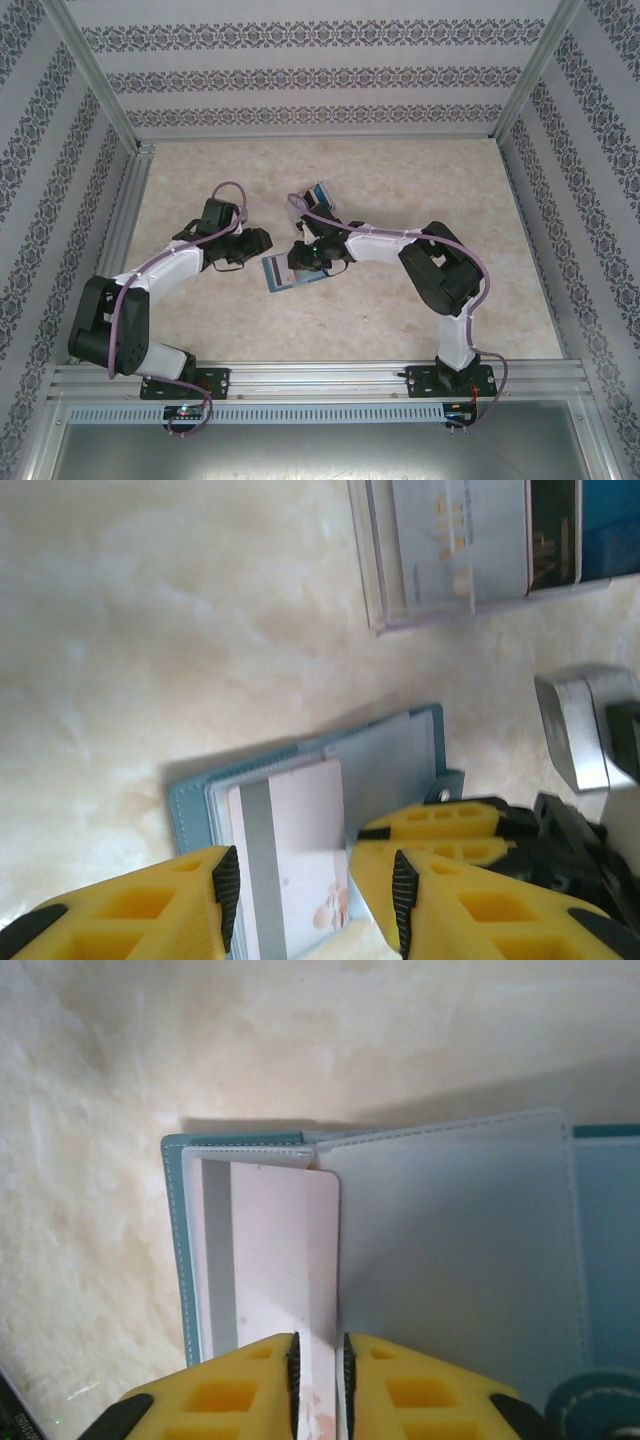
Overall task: Put the credit cards into the card holder
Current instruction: Insert the credit card into the card slot, then rotate the card holder at the center of the table.
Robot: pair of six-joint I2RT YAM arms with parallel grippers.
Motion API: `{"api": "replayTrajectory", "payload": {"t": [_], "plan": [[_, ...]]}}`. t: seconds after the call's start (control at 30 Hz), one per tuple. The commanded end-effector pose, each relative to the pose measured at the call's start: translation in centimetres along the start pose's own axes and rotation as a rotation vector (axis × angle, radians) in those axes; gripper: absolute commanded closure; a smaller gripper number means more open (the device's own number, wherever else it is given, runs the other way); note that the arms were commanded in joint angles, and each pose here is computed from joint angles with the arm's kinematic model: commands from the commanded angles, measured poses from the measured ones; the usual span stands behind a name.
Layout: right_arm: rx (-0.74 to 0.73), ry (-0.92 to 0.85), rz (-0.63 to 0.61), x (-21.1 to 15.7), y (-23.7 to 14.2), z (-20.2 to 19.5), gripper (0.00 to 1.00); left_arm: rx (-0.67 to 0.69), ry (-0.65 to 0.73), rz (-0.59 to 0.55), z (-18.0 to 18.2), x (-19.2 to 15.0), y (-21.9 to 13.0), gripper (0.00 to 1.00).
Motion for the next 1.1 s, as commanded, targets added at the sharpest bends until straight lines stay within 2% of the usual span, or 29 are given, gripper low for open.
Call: {"api": "replayTrajectory", "payload": {"t": [0.0, 0.3, 0.5, 0.67, 0.83, 1.07], "plan": [[0.012, -0.032, -0.021, -0.3, -1.9, 0.7, 0.75, 0.060, 0.021, -0.013, 0.4, 1.6, -0.1, 0.53], [-0.009, -0.023, -0.063, -2.4, -5.0, -0.6, 0.69, 0.027, 0.029, 0.009, 0.2, 6.1, 3.8, 0.53], [-0.046, 0.025, -0.079, -4.6, -6.5, -3.2, 0.70, 0.024, 0.024, 0.033, 1.0, 8.1, 7.2, 0.54], [-0.083, 0.074, -0.082, -5.7, -6.1, -5.5, 0.73, 0.006, 0.017, 0.032, 1.3, 9.0, 9.1, 0.55], [-0.107, 0.081, -0.078, -5.2, -4.8, -6.2, 0.73, -0.031, -0.010, 0.084, 1.6, 7.7, 10.0, 0.57], [-0.116, 0.052, -0.116, -2.3, -3.2, -5.1, 0.74, -0.020, -0.026, 0.139, 2.3, 3.3, 7.4, 0.57]]}}
Point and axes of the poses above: each hand's point on the last joint's axis, 136 mm out from that joint toward the fingers, its own y axis out along the fingers, its own z axis along the line the jaws close on, x = y × z, the point moved 8 cm from there along -y, back along the fingers, and after that the axes turned 13 degrees about y, right-handed, at the moved point
